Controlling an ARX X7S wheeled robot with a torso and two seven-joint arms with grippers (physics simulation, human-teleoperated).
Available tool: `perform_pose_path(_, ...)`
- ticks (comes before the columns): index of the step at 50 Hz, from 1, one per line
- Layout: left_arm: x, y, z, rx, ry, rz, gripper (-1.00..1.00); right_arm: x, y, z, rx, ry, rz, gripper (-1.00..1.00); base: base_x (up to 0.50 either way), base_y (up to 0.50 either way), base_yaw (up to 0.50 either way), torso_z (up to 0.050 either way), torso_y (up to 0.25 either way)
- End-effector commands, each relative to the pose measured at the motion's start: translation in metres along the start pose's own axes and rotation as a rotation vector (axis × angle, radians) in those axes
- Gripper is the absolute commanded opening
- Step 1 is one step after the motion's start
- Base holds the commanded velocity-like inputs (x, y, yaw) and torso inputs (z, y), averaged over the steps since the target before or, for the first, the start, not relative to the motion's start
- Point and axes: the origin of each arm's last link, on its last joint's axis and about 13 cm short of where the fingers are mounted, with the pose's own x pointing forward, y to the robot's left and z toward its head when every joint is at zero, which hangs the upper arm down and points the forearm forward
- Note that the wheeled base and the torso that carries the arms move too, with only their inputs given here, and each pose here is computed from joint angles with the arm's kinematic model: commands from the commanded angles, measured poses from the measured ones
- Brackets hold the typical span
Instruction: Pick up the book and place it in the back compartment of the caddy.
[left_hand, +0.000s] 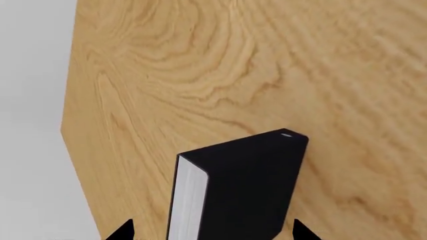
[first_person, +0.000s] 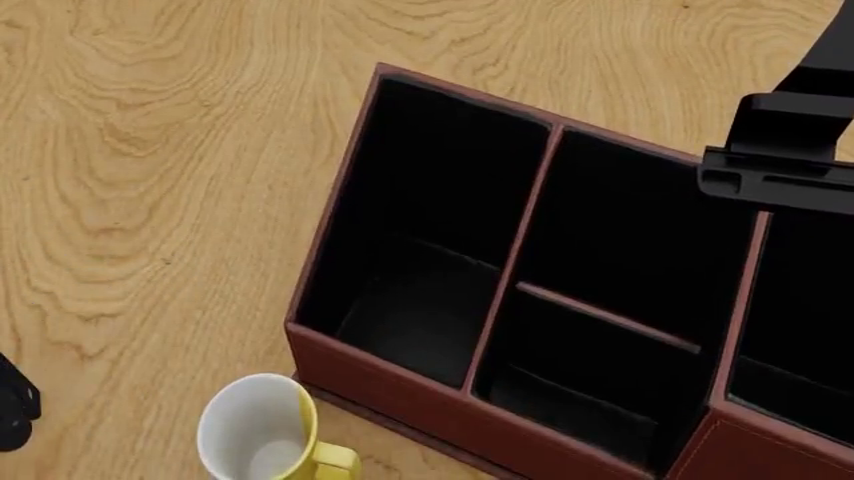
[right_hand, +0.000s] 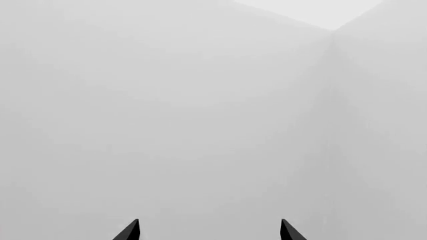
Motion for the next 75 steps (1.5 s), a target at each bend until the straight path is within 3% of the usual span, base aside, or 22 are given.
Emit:
perform_pose_path(1,0.012,0.004,0.002,-0.01,-0.016,-0.016,1.0,0.002,-0.002,0.0,0.006,-0.005,-0.016,1.0,0.0,0.0,0.0,0.0,0.0)
perform_pose_path(74,0.057,0.002,-0.005,0.026,0.061,-0.042,1.0,0.003,0.0,0.0,-0.003,-0.005,-0.021,1.0,0.0,0.0,0.0,0.0,0.0)
perform_pose_path(75,0.057,0.003,-0.005,0.028,0.059,-0.034,-1.0,0.003,0.0,0.0,-0.003,-0.005,-0.021,1.0,0.0,0.0,0.0,0.0,0.0)
